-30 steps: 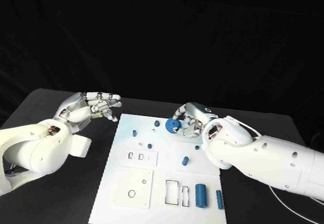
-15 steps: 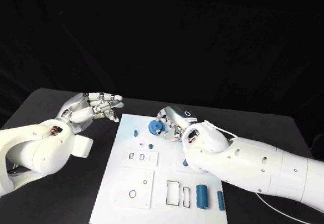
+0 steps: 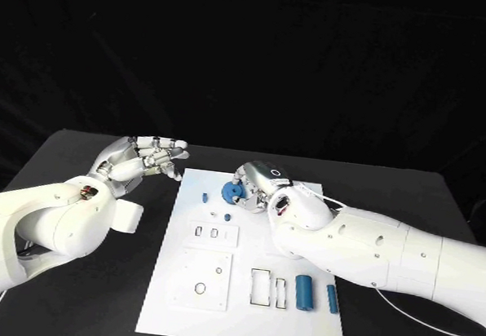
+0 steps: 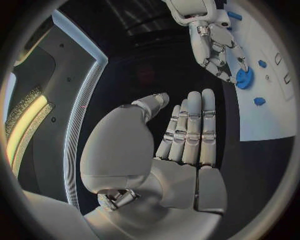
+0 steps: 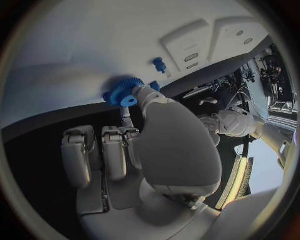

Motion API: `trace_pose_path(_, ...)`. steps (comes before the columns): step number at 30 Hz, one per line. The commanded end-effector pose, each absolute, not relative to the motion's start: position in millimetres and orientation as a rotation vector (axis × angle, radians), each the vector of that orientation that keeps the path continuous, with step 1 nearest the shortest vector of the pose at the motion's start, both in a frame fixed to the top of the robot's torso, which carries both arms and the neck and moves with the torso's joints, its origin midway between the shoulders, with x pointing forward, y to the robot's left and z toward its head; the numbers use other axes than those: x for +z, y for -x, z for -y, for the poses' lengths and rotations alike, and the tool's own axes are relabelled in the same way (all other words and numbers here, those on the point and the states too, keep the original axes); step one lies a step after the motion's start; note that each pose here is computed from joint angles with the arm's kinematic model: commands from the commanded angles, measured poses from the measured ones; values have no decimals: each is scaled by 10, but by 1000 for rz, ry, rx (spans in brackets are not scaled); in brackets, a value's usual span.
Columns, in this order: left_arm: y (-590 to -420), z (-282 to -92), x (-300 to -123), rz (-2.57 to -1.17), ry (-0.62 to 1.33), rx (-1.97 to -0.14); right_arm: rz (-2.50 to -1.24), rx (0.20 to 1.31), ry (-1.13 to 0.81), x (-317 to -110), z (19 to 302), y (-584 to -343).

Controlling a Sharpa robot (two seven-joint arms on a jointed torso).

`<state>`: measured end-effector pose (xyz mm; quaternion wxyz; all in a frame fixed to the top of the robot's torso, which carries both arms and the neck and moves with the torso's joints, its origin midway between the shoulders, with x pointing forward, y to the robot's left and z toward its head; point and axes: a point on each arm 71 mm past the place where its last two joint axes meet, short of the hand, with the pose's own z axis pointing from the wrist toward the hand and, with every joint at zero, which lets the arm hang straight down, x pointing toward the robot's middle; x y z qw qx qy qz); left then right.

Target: Assemble the parts on the task board

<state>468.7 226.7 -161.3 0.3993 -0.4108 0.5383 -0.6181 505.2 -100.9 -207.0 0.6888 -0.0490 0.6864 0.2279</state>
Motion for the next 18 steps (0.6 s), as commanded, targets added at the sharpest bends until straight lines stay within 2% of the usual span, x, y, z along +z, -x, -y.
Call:
trace_pose_path(1,-4683,-2241,-1597,-1367,1024,-1588,-1547,491,131,-2097,998,-5056)
trace_pose_path(18,-4683,-2242,-1599,-1370,1025,-1587,-1559,480,130,-2137,966,-5113)
